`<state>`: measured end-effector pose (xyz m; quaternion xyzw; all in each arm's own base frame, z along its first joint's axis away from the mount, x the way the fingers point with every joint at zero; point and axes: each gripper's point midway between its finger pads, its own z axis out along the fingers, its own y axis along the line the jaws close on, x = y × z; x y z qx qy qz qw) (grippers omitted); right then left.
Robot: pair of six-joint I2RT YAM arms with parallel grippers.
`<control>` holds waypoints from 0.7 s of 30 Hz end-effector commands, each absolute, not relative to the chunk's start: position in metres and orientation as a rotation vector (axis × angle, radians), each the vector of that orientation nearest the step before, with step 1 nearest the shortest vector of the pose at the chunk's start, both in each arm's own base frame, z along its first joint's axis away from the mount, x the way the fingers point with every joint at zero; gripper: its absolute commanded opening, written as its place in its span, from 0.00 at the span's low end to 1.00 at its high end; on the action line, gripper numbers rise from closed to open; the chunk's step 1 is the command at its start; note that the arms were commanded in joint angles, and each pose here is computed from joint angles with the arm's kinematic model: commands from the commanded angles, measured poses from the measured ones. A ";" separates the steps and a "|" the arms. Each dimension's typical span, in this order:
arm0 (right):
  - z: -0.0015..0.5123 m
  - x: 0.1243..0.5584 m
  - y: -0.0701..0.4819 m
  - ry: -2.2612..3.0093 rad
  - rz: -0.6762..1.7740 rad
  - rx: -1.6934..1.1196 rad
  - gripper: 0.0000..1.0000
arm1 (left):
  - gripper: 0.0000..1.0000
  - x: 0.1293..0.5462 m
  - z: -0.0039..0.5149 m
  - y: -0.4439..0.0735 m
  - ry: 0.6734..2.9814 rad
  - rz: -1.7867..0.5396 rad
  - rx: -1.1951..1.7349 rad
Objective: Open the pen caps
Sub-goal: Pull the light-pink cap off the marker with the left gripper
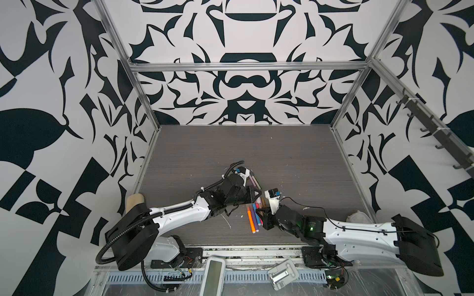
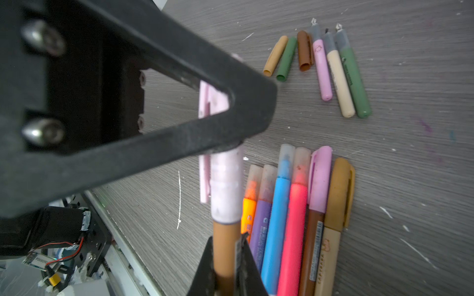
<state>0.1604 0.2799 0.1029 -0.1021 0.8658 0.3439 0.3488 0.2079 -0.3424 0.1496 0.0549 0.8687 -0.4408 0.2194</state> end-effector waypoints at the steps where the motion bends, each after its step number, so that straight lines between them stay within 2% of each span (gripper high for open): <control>1: 0.083 0.167 0.259 2.305 0.755 -0.220 0.00 | 0.00 0.235 0.202 -0.324 2.282 -1.107 0.204; 5: 0.084 0.167 0.257 2.292 0.772 -0.207 0.00 | 0.00 0.313 0.245 -0.256 2.206 -0.829 0.106; 9: 0.086 0.167 0.253 2.281 0.777 -0.193 0.00 | 0.00 0.370 0.290 -0.181 2.084 -1.068 -0.177; 13: 0.087 0.167 0.249 2.267 0.783 -0.175 0.00 | 0.00 0.371 0.286 -0.170 2.094 -1.069 -0.159; 21: 0.087 0.168 0.248 2.258 0.785 -0.160 0.00 | 0.00 0.354 0.204 -0.176 2.256 -1.101 -0.168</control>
